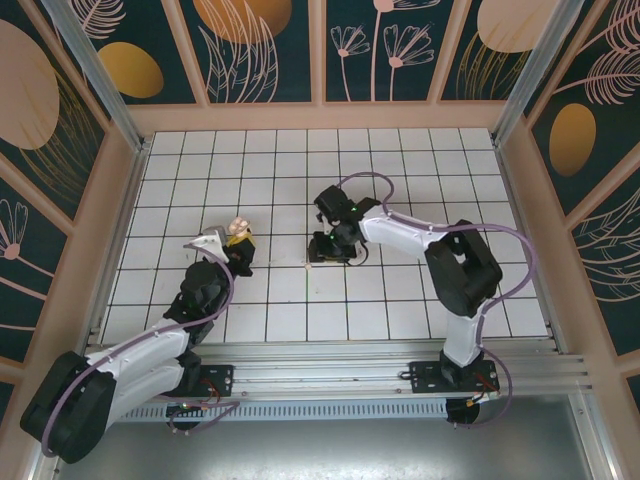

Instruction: Insert wireless bluetooth earbuds into charging case

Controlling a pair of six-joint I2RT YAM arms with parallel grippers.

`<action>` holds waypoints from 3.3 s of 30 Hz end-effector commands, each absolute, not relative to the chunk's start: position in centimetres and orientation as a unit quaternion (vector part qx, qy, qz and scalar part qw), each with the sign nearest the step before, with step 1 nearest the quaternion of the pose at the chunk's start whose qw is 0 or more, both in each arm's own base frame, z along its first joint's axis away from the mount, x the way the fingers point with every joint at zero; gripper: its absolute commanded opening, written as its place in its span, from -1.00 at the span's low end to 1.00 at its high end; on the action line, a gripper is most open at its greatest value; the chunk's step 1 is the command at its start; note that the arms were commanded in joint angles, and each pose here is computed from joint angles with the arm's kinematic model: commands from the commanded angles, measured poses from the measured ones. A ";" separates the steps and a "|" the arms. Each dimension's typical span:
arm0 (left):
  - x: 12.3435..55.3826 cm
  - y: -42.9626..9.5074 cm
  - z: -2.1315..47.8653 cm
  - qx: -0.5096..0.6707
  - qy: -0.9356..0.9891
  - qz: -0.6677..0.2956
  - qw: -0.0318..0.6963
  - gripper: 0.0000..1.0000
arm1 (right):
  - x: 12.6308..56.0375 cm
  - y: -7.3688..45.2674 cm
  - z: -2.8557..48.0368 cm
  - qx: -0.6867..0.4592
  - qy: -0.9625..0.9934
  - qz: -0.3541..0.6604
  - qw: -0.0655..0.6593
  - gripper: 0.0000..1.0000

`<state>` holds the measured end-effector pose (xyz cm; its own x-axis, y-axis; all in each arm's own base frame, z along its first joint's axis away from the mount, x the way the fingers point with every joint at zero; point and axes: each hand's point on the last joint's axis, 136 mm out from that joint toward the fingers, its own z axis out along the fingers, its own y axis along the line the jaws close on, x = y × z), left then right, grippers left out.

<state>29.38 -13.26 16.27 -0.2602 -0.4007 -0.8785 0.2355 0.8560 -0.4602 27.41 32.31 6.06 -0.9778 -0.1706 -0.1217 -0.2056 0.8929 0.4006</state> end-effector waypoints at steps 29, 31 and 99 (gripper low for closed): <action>29.4 -13.1 17.5 -0.058 0.737 -0.270 0.617 -0.68 | 29.1 35.7 1.7 -0.092 0.976 0.191 0.051 -0.36; 29.4 -13.2 17.6 -0.056 0.736 -0.271 0.618 -0.68 | 29.3 35.5 1.6 -0.096 0.977 0.183 0.056 -0.40; 31.0 -16.9 18.3 0.040 0.758 -0.272 0.592 -0.69 | 23.5 22.7 10.8 -0.138 0.969 0.198 0.061 -0.34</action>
